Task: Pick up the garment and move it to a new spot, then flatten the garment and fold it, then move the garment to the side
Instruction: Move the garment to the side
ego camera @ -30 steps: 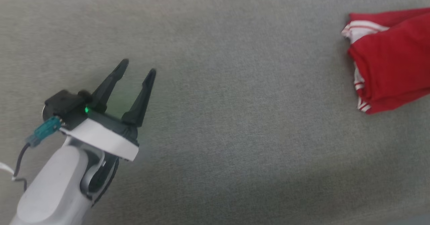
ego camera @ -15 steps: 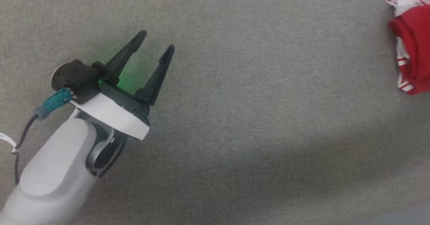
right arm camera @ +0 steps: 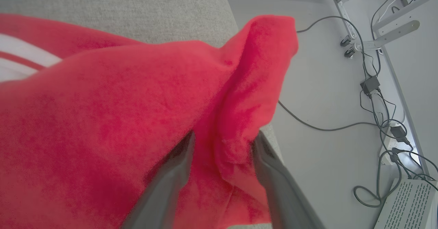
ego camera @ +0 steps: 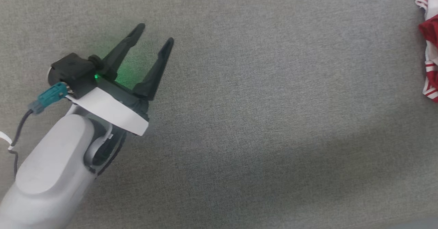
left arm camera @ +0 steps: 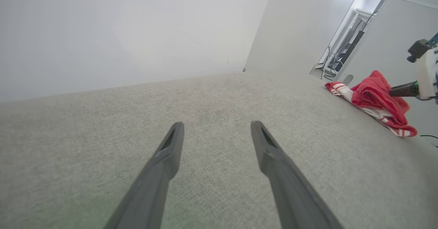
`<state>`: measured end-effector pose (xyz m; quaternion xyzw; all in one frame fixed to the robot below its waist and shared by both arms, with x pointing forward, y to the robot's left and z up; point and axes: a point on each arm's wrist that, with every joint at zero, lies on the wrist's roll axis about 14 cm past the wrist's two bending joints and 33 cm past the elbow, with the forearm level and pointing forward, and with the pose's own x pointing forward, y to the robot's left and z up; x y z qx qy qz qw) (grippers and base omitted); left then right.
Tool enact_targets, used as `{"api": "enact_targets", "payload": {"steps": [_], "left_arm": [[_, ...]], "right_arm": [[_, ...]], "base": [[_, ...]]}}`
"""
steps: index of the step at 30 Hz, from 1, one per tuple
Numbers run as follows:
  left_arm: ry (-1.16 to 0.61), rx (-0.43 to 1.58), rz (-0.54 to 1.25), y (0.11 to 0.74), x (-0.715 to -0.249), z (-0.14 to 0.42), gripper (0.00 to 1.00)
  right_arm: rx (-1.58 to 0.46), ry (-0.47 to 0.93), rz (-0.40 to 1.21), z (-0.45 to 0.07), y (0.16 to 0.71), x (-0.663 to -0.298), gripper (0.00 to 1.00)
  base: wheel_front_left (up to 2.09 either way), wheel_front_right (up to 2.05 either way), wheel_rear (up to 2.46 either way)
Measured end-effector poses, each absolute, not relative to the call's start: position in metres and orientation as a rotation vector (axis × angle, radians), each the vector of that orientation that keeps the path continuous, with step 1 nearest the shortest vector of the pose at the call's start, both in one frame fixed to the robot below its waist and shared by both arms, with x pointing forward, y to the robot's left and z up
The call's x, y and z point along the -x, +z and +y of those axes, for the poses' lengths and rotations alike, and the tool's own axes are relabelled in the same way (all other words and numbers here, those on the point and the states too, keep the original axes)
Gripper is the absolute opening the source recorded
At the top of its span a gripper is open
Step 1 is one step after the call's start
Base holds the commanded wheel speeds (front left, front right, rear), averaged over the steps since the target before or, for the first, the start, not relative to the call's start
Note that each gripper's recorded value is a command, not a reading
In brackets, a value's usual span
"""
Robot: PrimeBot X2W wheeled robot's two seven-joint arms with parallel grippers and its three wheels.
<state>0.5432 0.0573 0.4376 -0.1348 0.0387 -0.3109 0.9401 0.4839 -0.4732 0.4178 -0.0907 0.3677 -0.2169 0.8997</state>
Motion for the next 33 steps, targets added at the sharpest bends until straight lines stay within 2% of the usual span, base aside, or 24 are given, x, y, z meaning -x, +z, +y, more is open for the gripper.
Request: {"api": "enact_targets", "payload": {"steps": [8, 12, 21, 26, 33], "left_arm": [[-0.585, 0.27, 0.051, 0.453, -0.54, 0.075, 1.0], [-0.534, 0.284, 0.034, 0.463, -0.537, 0.089, 1.0], [-0.429, 0.285, 0.001, 0.487, -0.518, 0.122, 1.0], [-0.355, 0.264, -0.049, 0.509, -0.501, 0.147, 1.0], [-0.238, 0.225, -0.102, 0.53, -0.467, 0.19, 1.0]], "right_arm": [[0.177, -0.448, 0.701, -0.471, 0.443, -0.487, 1.0], [0.164, -0.416, 0.622, -0.46, 0.462, -0.495, 1.0], [0.113, -0.283, 0.45, -0.411, 0.493, -0.505, 1.0], [0.084, -0.167, 0.339, -0.365, 0.509, -0.51, 1.0], [0.066, -0.041, 0.194, -0.317, 0.531, -0.5, 1.0]], "base": [[0.0, 0.0, 0.0], [0.0, 0.0, 0.0], [0.0, 0.0, 0.0], [0.0, 0.0, 0.0], [0.0, 0.0, 0.0]]}}
